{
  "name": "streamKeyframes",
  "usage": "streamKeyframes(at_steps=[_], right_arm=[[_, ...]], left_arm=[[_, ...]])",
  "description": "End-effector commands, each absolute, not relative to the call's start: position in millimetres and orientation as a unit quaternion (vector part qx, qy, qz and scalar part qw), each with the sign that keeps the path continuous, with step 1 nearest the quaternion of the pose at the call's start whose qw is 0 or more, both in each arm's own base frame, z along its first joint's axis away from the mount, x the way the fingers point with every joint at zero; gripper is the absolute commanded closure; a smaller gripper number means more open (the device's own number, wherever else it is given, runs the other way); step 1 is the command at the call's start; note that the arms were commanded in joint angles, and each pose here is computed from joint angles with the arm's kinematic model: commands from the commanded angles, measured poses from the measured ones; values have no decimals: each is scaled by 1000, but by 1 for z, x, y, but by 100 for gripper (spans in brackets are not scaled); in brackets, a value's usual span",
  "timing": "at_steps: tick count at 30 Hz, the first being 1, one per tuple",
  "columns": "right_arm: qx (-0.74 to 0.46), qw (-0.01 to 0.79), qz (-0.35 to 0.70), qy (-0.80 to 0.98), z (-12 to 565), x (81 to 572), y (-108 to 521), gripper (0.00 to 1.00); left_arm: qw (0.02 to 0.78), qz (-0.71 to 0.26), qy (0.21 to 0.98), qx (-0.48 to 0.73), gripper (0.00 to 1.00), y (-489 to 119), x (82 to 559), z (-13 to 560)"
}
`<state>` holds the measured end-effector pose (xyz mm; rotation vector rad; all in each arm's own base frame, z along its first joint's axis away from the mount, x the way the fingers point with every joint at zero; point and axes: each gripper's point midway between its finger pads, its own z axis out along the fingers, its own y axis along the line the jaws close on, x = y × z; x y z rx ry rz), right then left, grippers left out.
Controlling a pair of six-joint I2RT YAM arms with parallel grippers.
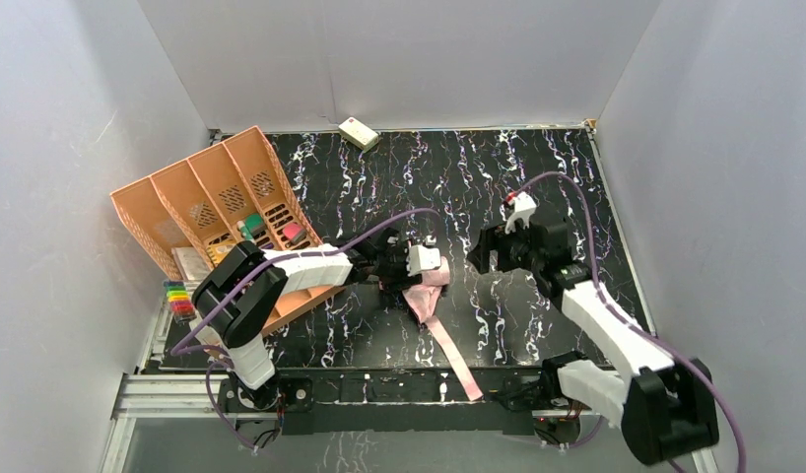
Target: Put away the umbrella
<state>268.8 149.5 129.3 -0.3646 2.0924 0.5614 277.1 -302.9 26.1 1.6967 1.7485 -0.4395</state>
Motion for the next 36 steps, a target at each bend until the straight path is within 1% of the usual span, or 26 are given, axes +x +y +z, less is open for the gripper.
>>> streamKeyframes(at_steps=[1,5,9,11,14,20,27,34,36], right_arm=[[-233,411,340,813,154,290,198,10],[-280,392,358,800,151,309,214,8],[-334,348,358,799,134,313,221,5],[-355,336,355,796,127,316,222,4],[-385,319,361,787,117,317,226,4],[-448,276,403,749,105,301,246,4],[-501,225,411,728,86,284,266,5],[-508,167,383,753,58,269,257,9],[-507,153,374,761,50,265,255,12]], left_arm=[[321,-66,662,674,100,-281,280,4],[332,-44,649,683,100,-283,280,2],[339,-21,637,692,100,-282,279,-1],[345,-18,629,696,100,-282,276,-3],[354,12,626,695,100,-277,279,-5],[349,16,615,707,100,-277,269,-13],[348,22,608,713,100,-276,268,-14],[350,22,604,716,100,-275,266,-14],[349,25,603,717,100,-274,267,-14]])
